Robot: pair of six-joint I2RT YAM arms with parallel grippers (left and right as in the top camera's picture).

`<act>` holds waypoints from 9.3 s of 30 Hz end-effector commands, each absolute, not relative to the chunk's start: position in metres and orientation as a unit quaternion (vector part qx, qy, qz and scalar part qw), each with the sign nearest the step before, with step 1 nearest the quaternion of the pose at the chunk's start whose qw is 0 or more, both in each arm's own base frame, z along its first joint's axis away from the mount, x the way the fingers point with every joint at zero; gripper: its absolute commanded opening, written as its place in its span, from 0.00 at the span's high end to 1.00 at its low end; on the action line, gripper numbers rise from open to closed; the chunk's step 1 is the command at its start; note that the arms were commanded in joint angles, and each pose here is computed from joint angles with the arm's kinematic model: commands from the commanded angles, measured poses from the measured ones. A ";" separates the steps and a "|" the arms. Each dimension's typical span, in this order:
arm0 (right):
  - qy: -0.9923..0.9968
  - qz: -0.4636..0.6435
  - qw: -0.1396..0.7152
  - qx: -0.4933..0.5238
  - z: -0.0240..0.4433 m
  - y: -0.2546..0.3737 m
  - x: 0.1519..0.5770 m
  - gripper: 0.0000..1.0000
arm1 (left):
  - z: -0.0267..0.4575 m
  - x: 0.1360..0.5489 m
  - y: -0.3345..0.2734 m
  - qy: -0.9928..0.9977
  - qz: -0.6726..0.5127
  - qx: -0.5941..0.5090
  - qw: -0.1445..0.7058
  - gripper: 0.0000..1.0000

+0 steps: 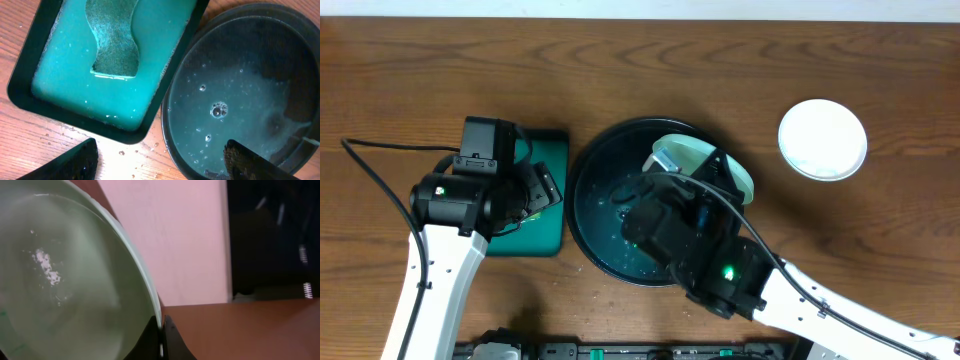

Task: Clean dirty plates on tray and stack at the side

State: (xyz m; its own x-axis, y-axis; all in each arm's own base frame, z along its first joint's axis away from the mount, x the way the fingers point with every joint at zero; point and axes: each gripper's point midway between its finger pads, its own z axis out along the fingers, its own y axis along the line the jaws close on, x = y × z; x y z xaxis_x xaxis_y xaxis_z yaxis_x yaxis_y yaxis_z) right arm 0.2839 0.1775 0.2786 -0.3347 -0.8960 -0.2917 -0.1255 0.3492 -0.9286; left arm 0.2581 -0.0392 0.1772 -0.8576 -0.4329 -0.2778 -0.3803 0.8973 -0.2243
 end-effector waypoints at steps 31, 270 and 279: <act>0.681 -0.424 0.485 -0.348 0.295 0.196 0.274 0.99 | 0.174 0.255 -0.040 0.963 -0.077 -0.207 0.153 0.19; 0.891 0.074 0.449 0.013 0.286 0.000 0.251 0.01 | 0.217 0.229 -0.066 0.601 -0.024 0.235 0.764 0.19; 0.891 0.074 0.449 0.013 0.286 0.000 0.251 0.01 | 0.156 0.234 -0.062 0.723 -0.143 0.118 0.665 0.19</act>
